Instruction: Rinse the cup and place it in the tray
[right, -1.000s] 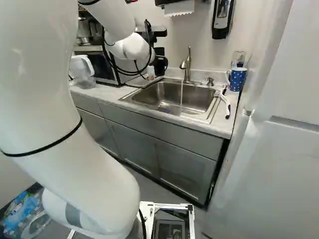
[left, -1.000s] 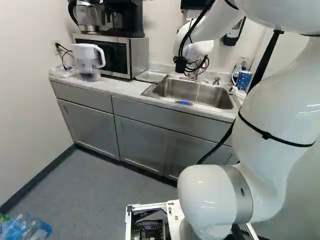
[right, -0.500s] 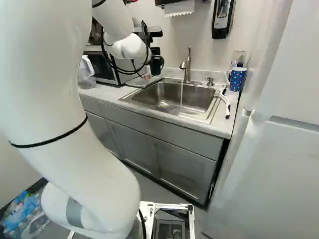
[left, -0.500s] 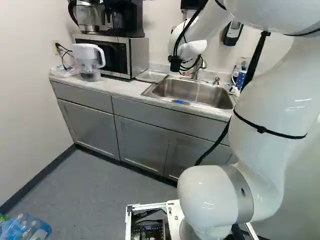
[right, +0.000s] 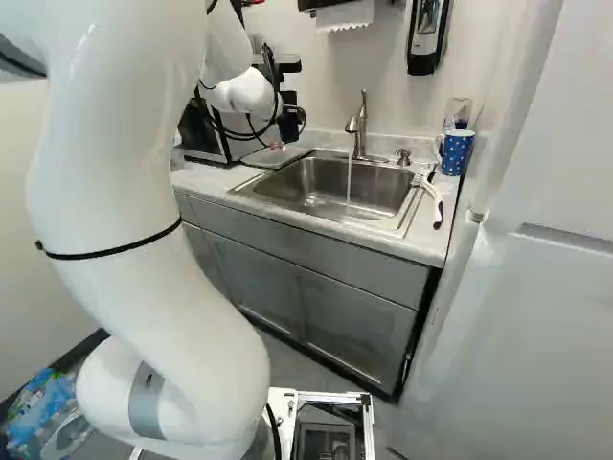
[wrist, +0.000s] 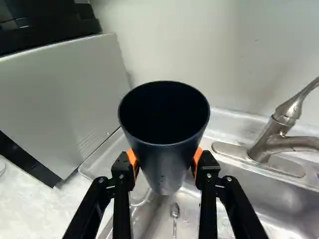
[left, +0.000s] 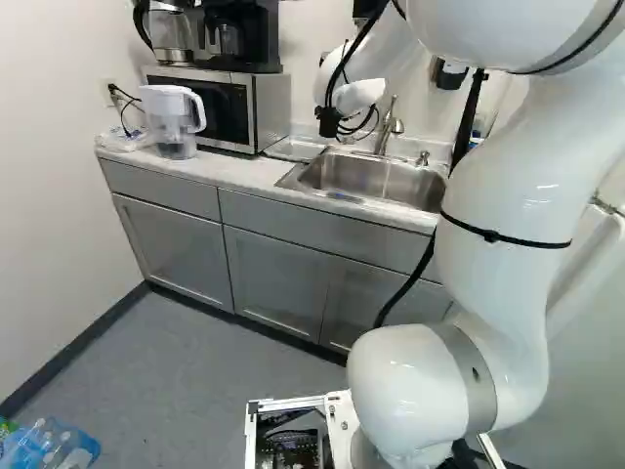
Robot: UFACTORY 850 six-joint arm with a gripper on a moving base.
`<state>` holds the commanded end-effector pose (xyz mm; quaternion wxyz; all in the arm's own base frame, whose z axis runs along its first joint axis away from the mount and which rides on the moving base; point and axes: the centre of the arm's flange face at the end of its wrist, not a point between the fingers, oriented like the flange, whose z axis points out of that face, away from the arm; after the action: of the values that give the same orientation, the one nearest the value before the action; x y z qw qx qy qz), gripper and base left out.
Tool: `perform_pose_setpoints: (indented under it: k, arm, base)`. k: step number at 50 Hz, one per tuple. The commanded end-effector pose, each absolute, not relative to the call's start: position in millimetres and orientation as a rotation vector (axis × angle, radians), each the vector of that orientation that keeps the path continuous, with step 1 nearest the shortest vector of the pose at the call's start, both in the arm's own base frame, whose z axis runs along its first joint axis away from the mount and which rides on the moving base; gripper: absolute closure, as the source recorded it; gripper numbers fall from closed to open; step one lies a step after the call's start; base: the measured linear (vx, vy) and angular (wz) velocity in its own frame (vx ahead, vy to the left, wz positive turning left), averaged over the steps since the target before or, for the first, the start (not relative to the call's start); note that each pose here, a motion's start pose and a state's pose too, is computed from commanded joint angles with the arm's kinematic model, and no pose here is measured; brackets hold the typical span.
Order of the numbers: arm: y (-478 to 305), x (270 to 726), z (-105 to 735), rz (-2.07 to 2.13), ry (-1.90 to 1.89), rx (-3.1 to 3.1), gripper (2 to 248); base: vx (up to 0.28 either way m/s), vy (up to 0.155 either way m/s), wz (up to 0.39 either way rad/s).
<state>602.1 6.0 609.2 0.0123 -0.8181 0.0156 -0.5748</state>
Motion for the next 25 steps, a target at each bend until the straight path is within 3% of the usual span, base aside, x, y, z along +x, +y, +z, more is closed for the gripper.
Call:
perform_pose_setpoints:
  k: [25]
  arm:
    - [39,646,595,-1.770,-0.016,-2.531,128]
  base:
    - [0.000,0.000,0.000]
